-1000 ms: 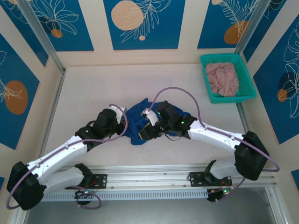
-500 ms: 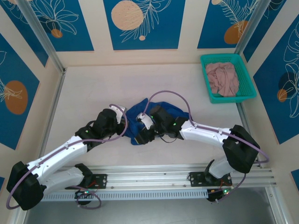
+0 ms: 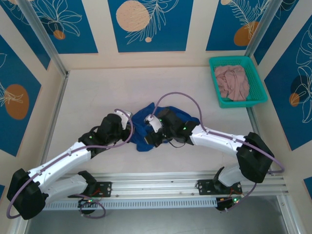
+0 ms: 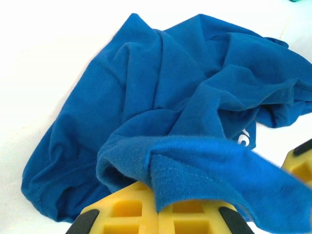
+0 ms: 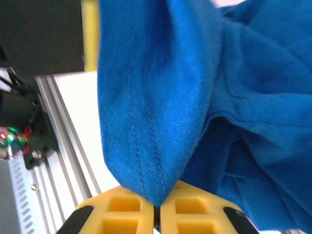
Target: Fold the inside-out t-shirt
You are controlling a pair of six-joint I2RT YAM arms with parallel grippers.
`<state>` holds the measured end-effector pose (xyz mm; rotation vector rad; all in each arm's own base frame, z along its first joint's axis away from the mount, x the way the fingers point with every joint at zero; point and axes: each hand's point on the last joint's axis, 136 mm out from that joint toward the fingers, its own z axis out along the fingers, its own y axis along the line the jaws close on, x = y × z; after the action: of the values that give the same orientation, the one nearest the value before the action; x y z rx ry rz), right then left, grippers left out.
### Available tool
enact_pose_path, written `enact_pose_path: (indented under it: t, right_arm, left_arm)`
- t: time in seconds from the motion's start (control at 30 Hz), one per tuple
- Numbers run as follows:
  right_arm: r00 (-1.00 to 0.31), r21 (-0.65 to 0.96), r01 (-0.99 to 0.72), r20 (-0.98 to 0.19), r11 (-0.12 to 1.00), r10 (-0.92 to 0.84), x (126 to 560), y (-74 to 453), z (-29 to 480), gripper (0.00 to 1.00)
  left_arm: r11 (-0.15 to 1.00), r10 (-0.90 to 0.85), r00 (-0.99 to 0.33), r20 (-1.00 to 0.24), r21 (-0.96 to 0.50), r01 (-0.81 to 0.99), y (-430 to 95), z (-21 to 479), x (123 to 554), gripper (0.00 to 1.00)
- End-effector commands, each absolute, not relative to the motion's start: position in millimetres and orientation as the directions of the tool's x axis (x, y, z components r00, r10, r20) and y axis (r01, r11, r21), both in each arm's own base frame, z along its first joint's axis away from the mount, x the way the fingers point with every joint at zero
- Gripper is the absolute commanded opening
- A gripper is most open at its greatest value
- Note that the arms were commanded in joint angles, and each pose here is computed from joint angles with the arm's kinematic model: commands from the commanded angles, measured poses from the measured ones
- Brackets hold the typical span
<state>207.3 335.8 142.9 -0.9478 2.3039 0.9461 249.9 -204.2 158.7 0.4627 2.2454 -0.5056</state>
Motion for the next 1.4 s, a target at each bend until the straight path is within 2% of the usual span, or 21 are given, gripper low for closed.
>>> enact_pose_path:
  t: [0.0,0.17,0.43,0.7,0.87,0.93,1.1,1.2,1.37]
  right_arm:
    - [-0.690,0.486,-0.696,-0.657,0.529,-0.304,218.6,327.2,186.6,0.03]
    - [-0.753,0.591,-0.624,-0.631,0.511,-0.188,227.0,322.3,216.7,0.00]
    - [-0.789,0.640,-0.561,-0.606,0.526,-0.103,238.0,319.3,234.2,0.00]
    - [-0.790,0.652,-0.553,-0.608,0.519,-0.079,242.9,322.9,240.5,0.00]
    - [-0.788,0.650,-0.553,-0.612,0.521,-0.073,242.5,321.2,242.9,0.00]
    - [-0.784,0.633,-0.550,-0.616,0.545,-0.078,242.1,315.6,240.1,0.00]
    - [-0.770,0.501,-0.510,-0.629,0.699,-0.111,247.6,278.2,218.4,0.00]
    - [-0.789,0.430,-0.462,-0.598,0.776,-0.138,247.2,252.2,193.7,0.00]
    - [-0.857,0.344,-0.323,-0.501,0.882,-0.118,236.5,209.8,139.2,0.00]
  left_arm:
    - [0.812,0.188,-0.617,-0.765,-0.232,0.536,-215.7,164.4,246.9,0.01]
    - [0.780,0.196,-0.633,-0.749,-0.272,0.563,-225.2,157.0,240.4,0.14]
    - [0.770,0.133,-0.689,-0.712,-0.364,0.525,-230.8,149.2,225.3,0.46]
    - [0.791,0.096,-0.744,-0.661,-0.404,0.461,-226.1,130.7,208.3,0.62]
    - [0.839,0.086,-0.756,-0.649,-0.362,0.406,-223.4,118.4,222.0,0.63]
    - [0.873,0.076,-0.756,-0.650,-0.323,0.366,-217.6,114.5,230.6,0.60]
    - [0.894,0.116,-0.774,-0.623,-0.274,0.355,-211.3,105.0,229.9,0.48]
    - [0.886,0.164,-0.785,-0.597,-0.260,0.384,-209.2,96.8,221.1,0.42]
    - [0.854,0.239,-0.782,-0.575,-0.258,0.451,-225.6,81.6,204.6,0.40]
